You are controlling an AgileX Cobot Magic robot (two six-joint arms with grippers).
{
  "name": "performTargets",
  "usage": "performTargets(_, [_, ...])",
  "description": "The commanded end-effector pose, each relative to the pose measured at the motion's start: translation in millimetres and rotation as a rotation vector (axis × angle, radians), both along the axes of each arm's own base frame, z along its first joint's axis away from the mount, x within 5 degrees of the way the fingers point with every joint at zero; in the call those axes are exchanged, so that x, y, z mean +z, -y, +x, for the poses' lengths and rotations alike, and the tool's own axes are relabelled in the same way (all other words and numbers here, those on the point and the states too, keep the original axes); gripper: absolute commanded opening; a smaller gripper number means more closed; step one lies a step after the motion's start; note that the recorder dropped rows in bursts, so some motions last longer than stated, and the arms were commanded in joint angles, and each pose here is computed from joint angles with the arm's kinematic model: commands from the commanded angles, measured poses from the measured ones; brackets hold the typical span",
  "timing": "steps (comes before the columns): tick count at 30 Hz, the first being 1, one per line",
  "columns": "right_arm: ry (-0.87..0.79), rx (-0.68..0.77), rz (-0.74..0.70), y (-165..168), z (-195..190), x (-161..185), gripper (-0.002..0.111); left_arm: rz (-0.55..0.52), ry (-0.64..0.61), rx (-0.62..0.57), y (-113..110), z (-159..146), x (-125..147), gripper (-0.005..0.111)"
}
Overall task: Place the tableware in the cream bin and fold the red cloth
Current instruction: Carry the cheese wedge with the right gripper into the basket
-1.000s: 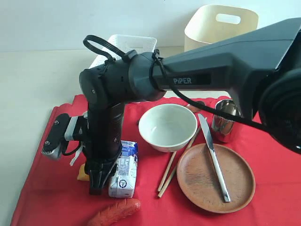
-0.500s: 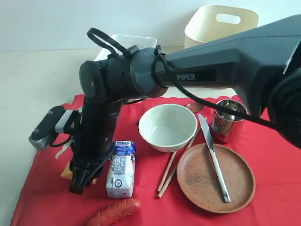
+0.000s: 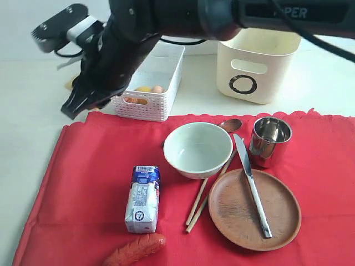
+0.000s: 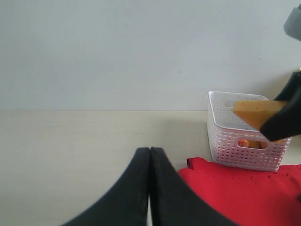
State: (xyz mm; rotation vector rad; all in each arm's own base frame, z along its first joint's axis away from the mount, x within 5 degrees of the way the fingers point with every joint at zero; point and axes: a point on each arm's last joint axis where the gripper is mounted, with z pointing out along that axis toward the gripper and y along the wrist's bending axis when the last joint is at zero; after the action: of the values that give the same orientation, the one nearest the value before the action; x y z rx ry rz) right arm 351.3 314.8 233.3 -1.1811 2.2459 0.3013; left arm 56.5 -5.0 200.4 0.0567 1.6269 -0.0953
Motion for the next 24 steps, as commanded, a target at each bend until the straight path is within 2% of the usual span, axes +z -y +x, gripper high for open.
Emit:
performTargets(1, [0.034, -0.145, 0.067, 27.8, 30.5, 5.5, 0.0, -0.004, 0.006, 0.001, -0.1, -0.4, 0.4, 0.001])
performTargets(9, [0.1, -0.381, 0.208, 69.1, 79.9, -8.6, 0.0, -0.004, 0.006, 0.001, -0.1, -0.4, 0.4, 0.001])
performTargets(16, [0.137, -0.396, 0.188, 74.7, 97.1, -42.1, 0.001, -0.004, 0.006, 0.001, -0.1, -0.4, 0.4, 0.001])
performTargets(21, [0.134, -0.387, 0.159, 74.0, 100.2, -59.4, 0.024, -0.004, 0.006, 0.001, -0.1, -0.4, 0.4, 0.001])
performTargets(24, [0.126, -0.387, 0.153, 73.7, 100.8, -65.2, 0.045, -0.004, 0.006, 0.001, -0.1, -0.4, 0.4, 0.001])
